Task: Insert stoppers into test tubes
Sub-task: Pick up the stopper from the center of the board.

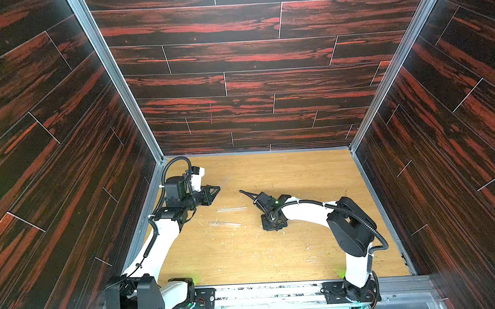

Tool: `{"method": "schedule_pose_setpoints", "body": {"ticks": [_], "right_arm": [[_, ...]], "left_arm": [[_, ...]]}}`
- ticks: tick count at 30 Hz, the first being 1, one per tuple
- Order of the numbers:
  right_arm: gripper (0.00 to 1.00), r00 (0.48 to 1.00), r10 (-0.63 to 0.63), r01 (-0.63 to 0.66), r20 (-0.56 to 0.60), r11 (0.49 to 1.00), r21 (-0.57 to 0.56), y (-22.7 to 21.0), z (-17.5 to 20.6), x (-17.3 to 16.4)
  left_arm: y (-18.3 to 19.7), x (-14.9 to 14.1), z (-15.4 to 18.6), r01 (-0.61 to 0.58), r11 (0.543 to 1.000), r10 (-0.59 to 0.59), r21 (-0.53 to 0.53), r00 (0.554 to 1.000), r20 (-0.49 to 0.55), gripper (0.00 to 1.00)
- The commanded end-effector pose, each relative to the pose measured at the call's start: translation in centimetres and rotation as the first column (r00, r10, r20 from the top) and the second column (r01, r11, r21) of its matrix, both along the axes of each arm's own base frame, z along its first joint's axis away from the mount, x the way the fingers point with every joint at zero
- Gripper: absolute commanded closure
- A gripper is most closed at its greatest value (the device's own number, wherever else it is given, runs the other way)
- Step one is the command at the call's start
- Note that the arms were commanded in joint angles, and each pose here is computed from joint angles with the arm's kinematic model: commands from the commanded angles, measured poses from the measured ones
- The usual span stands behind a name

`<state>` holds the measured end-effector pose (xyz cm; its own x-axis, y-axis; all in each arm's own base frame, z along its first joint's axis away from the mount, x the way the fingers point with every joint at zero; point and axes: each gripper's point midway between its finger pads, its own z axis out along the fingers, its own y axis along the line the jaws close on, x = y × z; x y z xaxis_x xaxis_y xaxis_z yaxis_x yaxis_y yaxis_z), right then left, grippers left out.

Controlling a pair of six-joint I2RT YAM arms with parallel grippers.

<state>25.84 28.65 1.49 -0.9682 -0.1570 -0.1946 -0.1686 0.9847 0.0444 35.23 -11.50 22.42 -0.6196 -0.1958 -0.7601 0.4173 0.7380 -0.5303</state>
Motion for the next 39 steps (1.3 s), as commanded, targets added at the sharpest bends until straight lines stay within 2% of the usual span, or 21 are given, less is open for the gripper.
{"method": "schedule_pose_setpoints", "body": {"ticks": [1, 11, 25, 30, 34, 39], "right_arm": [[0.75, 0.999, -0.002, 0.001, -0.032, 0.999, -0.045, -0.29, -1.04, -0.51], [0.71, 1.000, 0.004, -0.006, -0.031, 0.999, -0.046, -0.08, -0.87, -0.68], [0.72, 1.000, 0.015, -0.017, -0.027, 0.998, -0.066, -0.13, -1.05, -0.85], [0.68, 1.000, -0.010, 0.009, -0.021, 0.998, -0.062, -0.16, -1.00, -0.61], [0.68, 1.000, -0.013, 0.012, -0.017, 0.998, -0.065, -0.23, -0.91, -0.48], [0.73, 1.000, -0.019, 0.018, -0.019, 0.998, -0.067, -0.43, -0.85, -0.56]], "left_arm": [[0.20, -0.03, 0.33, -0.004, 1.000, 0.004, -0.001, 1.000, 0.017, 0.91], [0.21, -0.07, 0.38, -0.004, 1.000, 0.004, -0.002, 1.000, 0.018, 0.91], [0.25, -0.03, 0.39, -0.007, 1.000, 0.007, -0.005, 1.000, 0.018, 0.91], [0.26, -0.02, 0.40, -0.008, 1.000, 0.008, -0.007, 1.000, 0.018, 0.91], [0.24, 0.00, 0.42, -0.007, 1.000, 0.007, -0.008, 1.000, 0.019, 0.91], [0.21, 0.03, 0.37, -0.007, 1.000, 0.007, -0.010, 1.000, 0.017, 0.91]]}}
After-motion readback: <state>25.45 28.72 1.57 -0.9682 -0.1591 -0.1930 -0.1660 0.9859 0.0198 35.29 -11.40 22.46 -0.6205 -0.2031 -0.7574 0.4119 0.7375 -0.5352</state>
